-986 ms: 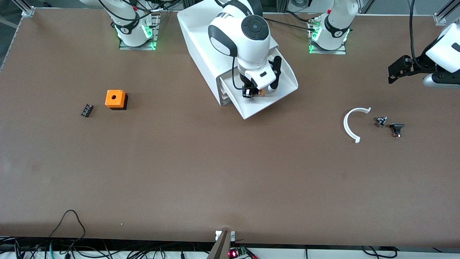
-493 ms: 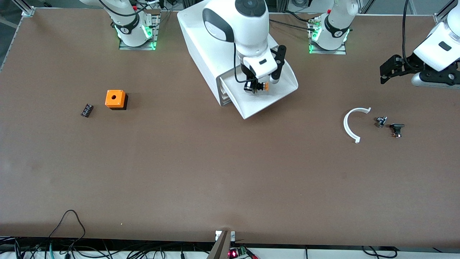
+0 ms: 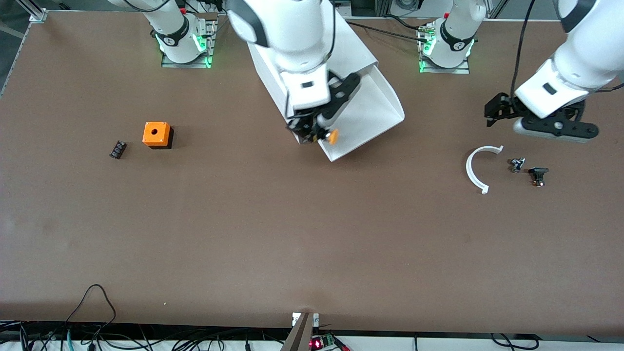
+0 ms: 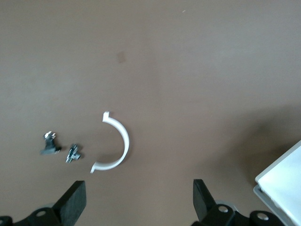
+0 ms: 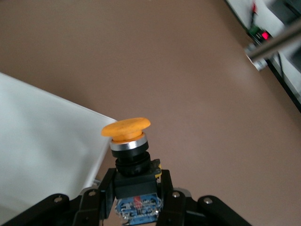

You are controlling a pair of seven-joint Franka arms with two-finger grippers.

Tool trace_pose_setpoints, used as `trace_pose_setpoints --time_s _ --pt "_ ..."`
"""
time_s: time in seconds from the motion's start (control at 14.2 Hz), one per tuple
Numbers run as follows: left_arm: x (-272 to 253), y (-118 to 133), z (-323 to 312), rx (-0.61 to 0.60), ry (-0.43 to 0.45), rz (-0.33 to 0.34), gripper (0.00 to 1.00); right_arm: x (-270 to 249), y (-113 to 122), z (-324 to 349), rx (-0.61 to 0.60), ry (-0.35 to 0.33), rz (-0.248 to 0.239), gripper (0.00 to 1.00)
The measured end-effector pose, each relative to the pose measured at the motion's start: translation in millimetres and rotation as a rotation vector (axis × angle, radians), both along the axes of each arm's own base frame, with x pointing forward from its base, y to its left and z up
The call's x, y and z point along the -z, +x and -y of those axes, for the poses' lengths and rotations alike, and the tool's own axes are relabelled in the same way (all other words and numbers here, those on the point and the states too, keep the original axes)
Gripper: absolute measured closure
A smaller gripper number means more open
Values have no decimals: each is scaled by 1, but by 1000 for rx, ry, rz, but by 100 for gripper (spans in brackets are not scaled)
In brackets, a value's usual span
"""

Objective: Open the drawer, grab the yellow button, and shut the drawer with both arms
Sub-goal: 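Lift the button out with the right gripper while the left gripper approaches, then push the drawer shut with the left gripper while the right gripper carries the button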

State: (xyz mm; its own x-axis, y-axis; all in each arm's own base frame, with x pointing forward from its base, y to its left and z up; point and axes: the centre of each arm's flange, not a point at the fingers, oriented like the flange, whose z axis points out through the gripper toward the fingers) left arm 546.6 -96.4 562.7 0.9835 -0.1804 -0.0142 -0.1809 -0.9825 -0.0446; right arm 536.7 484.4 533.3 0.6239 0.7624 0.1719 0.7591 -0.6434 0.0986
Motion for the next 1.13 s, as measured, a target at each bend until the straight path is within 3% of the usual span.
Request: trace_pose_setpoints --time_s 0.21,0.56,0.77,1.13 --pt "39 2 41 -67 -34 48 0 16 41 86 224 -36 -66 58" --pt "141 -13 121 -301 -102 84 0 55 82 236 480 -113 -196 58" --pt "192 -20 150 -446 -135 63 0 103 93 306 523 -154 -277 58" --pt "227 -48 182 -565 -148 39 0 181 91 385 586 -159 -330 58"
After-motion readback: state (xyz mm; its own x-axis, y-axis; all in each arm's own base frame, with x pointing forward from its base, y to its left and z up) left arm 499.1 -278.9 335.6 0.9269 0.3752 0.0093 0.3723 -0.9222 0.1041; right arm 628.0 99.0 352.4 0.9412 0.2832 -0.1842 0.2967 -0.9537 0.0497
